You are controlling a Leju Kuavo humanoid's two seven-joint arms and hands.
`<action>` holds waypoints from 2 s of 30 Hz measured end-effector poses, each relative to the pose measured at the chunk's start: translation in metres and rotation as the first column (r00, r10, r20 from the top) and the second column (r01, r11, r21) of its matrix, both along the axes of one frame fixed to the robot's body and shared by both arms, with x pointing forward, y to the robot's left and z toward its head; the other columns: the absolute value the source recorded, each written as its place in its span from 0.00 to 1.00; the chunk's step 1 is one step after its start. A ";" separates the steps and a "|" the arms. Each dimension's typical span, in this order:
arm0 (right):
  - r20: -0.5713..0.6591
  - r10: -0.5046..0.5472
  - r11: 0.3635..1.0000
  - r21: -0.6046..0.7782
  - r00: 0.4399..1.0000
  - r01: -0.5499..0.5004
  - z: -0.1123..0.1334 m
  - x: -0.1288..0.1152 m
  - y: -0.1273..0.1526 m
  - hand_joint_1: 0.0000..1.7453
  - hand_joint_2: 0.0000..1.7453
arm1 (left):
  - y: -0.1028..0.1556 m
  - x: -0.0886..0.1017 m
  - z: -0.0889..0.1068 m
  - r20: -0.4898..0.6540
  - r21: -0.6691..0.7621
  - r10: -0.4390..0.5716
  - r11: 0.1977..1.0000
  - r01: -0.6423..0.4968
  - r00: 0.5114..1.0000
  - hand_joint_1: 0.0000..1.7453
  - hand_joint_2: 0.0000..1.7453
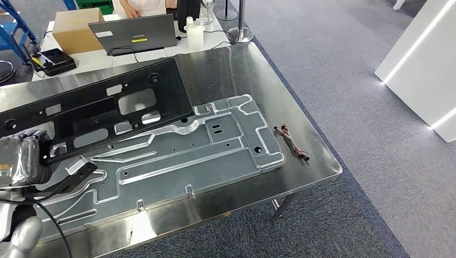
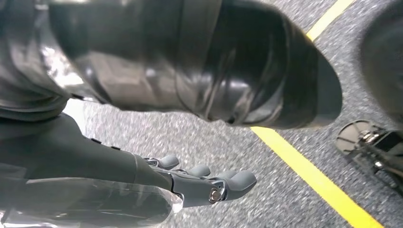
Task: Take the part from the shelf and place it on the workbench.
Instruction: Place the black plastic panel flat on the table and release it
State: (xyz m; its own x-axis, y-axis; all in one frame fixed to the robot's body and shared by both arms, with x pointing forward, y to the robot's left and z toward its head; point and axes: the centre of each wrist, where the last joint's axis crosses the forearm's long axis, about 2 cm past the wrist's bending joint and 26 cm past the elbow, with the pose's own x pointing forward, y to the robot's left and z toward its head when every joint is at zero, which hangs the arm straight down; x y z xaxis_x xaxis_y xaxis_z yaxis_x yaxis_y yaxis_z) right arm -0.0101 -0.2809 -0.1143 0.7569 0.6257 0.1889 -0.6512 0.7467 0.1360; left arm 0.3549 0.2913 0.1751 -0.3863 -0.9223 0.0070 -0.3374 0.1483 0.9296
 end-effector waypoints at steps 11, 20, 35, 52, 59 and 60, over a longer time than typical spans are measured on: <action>-0.023 -0.049 0.999 -0.019 0.999 0.049 0.001 0.031 0.017 0.00 0.00 | -0.019 0.002 -0.009 -0.073 0.045 -0.074 0.996 0.077 0.995 1.00 1.00; -0.050 -0.079 0.996 -0.053 0.996 0.076 0.003 0.045 0.025 0.00 0.00 | -0.043 0.012 -0.020 -0.161 0.101 -0.099 0.988 0.116 0.982 1.00 1.00; -0.054 -0.170 0.983 -0.079 0.984 0.166 0.003 0.047 0.021 0.00 0.00 | -0.043 0.016 -0.060 -0.255 0.101 -0.027 0.993 0.055 0.966 0.25 1.00; -0.070 -0.205 0.975 -0.098 0.976 0.197 0.002 0.041 0.019 0.00 0.00 | -0.025 0.001 -0.082 -0.319 0.049 -0.011 0.998 0.028 0.948 0.00 0.00; -0.048 -0.244 0.968 -0.063 0.968 0.241 0.002 0.040 0.023 0.00 0.00 | -0.024 -0.001 -0.065 -0.277 0.038 -0.034 0.998 0.046 0.960 0.00 0.00; -0.048 -0.247 0.968 -0.061 0.968 0.244 0.002 0.040 0.023 0.00 0.00 | -0.023 -0.001 -0.064 -0.274 0.038 -0.036 0.998 0.048 0.961 0.00 0.00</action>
